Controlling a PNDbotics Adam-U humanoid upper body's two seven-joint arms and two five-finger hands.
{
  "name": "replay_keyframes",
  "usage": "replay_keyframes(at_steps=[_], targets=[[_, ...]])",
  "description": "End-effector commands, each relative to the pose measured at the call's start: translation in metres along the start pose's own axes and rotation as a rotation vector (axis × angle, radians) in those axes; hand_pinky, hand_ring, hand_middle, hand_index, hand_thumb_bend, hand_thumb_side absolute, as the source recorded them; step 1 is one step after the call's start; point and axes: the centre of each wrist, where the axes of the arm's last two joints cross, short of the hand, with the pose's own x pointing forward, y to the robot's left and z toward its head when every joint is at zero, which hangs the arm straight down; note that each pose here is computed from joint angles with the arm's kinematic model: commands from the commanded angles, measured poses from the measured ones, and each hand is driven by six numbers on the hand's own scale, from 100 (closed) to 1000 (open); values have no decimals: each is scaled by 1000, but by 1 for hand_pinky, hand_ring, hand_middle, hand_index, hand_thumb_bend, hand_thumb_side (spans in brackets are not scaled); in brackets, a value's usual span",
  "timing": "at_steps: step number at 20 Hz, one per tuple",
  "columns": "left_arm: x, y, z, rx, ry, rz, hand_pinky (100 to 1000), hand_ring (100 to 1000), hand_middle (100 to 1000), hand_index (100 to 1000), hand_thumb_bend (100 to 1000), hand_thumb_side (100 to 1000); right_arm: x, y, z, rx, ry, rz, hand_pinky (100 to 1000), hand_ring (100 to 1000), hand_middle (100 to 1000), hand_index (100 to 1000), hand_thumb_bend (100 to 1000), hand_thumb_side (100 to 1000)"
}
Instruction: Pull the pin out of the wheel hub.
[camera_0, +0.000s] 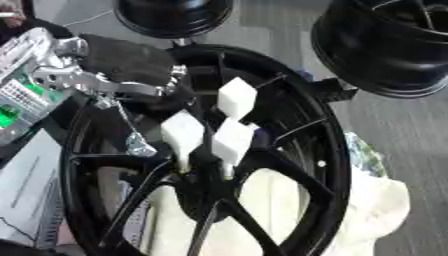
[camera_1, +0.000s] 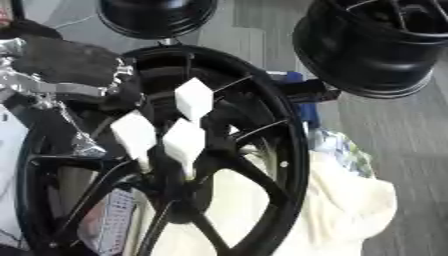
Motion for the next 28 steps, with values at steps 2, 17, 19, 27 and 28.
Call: replay_keyframes(at_steps=[2, 17, 19, 27, 28], targets=[[3, 18, 9, 31, 7, -49, 686, 484, 198, 220, 100, 258, 8, -9, -8, -345, 196, 211, 837, 610, 782, 905, 100, 375], [13, 52, 43, 171, 47, -54, 676, 480, 174, 216, 100, 246, 8, -10, -8, -352, 190, 219, 837, 610, 782, 905, 100, 370], [12, 57, 52, 197, 70, -50, 674, 479, 171, 217, 100, 241, 8, -11, -9, -357, 187, 221, 837, 610, 781, 904, 100, 368], [-17, 62, 105, 412, 269, 95, 685, 481, 155, 214, 100, 240, 8, -13, -9, -368, 186, 231, 837, 610, 781, 903, 100, 366], [-24, 60, 114, 448, 314, 124, 683, 480, 151, 215, 100, 245, 8, -13, -9, -369, 187, 233, 837, 610, 781, 904, 100, 367]])
